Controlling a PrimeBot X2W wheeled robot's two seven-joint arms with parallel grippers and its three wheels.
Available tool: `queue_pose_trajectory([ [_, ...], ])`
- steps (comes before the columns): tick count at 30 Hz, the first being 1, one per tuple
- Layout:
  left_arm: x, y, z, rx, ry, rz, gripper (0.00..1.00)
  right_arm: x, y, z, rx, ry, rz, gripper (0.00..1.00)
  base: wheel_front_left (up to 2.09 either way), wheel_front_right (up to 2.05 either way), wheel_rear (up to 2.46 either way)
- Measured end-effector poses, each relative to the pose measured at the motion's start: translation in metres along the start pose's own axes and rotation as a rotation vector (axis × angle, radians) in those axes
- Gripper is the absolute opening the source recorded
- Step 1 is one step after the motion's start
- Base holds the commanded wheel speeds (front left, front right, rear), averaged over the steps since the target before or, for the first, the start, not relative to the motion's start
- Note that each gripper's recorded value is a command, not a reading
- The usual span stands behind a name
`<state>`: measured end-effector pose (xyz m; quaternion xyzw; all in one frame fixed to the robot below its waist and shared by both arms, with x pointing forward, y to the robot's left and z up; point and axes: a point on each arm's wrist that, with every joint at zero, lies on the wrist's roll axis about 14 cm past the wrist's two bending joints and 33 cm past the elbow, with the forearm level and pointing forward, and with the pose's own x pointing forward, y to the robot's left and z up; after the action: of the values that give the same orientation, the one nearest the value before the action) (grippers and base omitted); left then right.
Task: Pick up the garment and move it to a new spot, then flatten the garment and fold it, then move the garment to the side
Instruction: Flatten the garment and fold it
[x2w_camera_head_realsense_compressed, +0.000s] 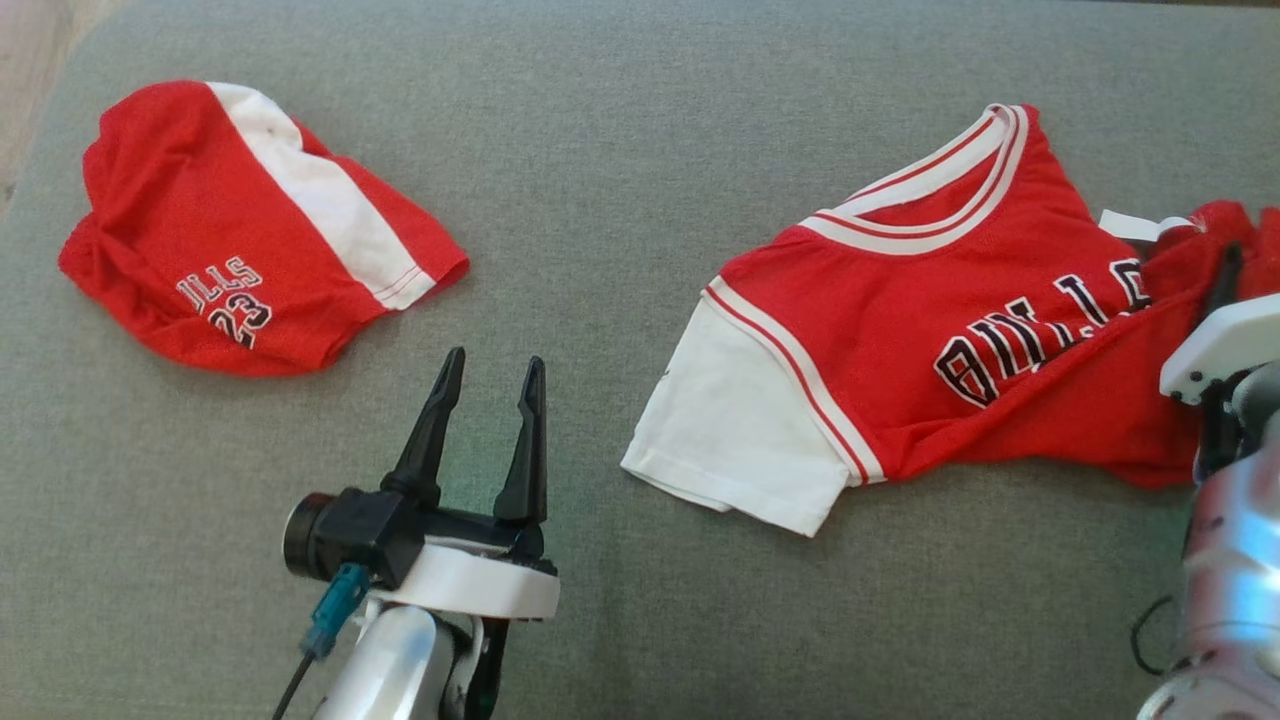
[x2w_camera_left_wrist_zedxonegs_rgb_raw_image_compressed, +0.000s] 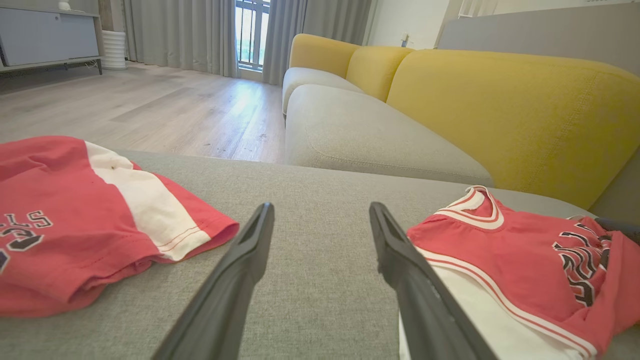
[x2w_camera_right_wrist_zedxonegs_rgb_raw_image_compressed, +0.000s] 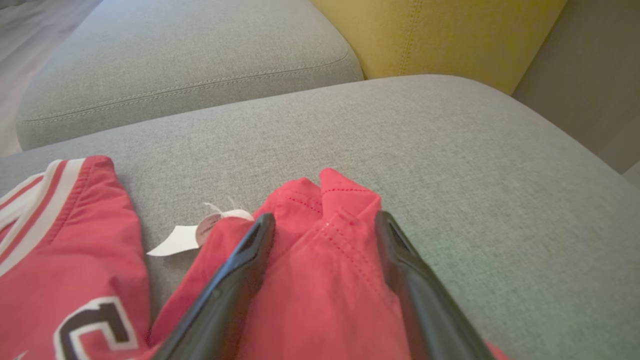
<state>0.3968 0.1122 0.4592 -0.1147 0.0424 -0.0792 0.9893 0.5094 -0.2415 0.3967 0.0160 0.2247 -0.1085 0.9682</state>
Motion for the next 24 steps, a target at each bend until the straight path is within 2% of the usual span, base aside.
queue_pose_trajectory([
  [7,0.001,-0.001,-0.005,-0.002,0.013,-0.003,1.0,0.007,-0.002,-0.007,0.006,0.032,-0.021,1.0,0.0,0.0,0.0],
  [8,0.002,-0.001,-0.005,-0.002,0.014,-0.005,1.0,0.007,-0.002,-0.01,0.009,0.042,-0.022,0.94,0.0,0.0,0.0],
  [9,0.002,-0.002,-0.005,-0.001,0.014,-0.007,1.0,0.007,-0.002,-0.011,0.014,0.046,-0.024,0.35,0.0,0.0,0.0],
  [10,0.003,-0.002,-0.005,-0.001,0.014,-0.008,1.0,0.007,-0.002,-0.012,0.019,0.047,-0.024,0.0,0.0,0.0,0.0],
  [15,0.007,-0.006,-0.005,-0.002,0.013,-0.023,1.0,0.006,-0.002,-0.013,0.04,0.037,-0.023,0.0,0.0,0.0,0.0],
  [24,0.012,-0.016,0.003,-0.003,-0.013,-0.054,1.0,-0.006,-0.01,0.01,0.097,-0.094,-0.028,0.0,0.0,0.0,0.0],
])
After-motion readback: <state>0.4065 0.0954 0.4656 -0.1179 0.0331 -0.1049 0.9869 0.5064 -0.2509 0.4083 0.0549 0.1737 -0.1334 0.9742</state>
